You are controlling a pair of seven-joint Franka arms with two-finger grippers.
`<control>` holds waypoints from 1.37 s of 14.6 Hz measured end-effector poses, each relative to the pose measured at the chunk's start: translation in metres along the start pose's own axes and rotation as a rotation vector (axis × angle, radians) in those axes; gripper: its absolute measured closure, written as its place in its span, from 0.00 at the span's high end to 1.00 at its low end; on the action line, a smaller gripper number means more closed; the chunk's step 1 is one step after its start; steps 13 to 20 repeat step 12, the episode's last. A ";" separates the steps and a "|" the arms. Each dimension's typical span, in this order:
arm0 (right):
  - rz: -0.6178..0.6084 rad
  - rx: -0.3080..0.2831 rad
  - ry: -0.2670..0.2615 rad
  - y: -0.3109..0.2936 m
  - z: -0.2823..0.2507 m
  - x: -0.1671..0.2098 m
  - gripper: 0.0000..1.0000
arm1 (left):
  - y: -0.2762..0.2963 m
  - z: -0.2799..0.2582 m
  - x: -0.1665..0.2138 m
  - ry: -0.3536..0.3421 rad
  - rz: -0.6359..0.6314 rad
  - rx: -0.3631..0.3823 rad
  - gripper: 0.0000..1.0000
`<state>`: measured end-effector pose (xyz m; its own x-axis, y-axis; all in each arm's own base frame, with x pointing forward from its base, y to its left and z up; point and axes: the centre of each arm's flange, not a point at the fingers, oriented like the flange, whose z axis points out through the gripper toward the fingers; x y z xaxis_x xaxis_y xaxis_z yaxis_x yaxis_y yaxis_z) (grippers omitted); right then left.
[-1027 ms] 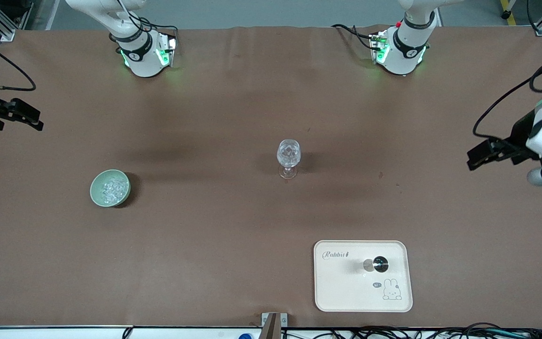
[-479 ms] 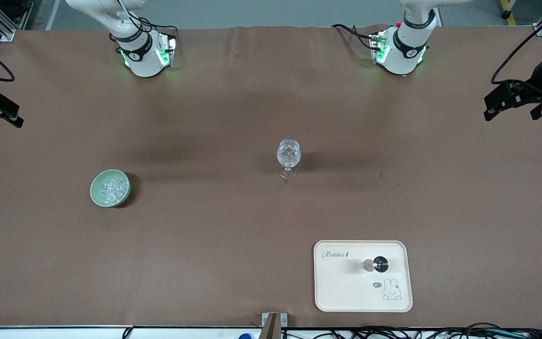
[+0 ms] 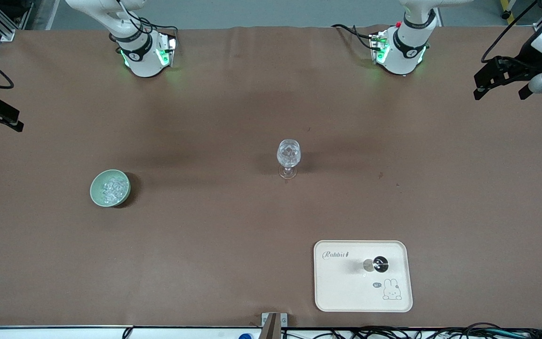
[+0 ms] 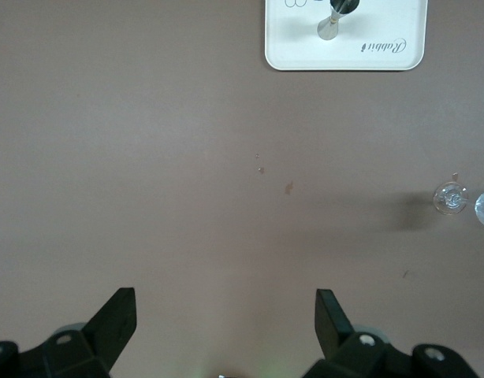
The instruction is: Pour wine and add ice with both arms
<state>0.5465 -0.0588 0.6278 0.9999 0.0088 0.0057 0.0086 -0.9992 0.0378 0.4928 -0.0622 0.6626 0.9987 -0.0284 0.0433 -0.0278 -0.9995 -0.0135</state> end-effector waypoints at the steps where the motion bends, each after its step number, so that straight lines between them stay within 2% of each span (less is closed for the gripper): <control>1: -0.003 0.000 -0.003 -0.001 0.000 0.000 1.00 | 0.000 0.000 0.000 0.000 0.000 0.000 1.00; 5: -0.015 0.002 -0.018 -0.002 0.001 -0.002 1.00 | 0.000 0.000 0.000 0.000 -0.001 0.000 1.00; 20: -0.019 0.002 -0.019 -0.002 0.001 -0.002 1.00 | -0.001 0.007 0.000 -0.013 -0.001 0.001 1.00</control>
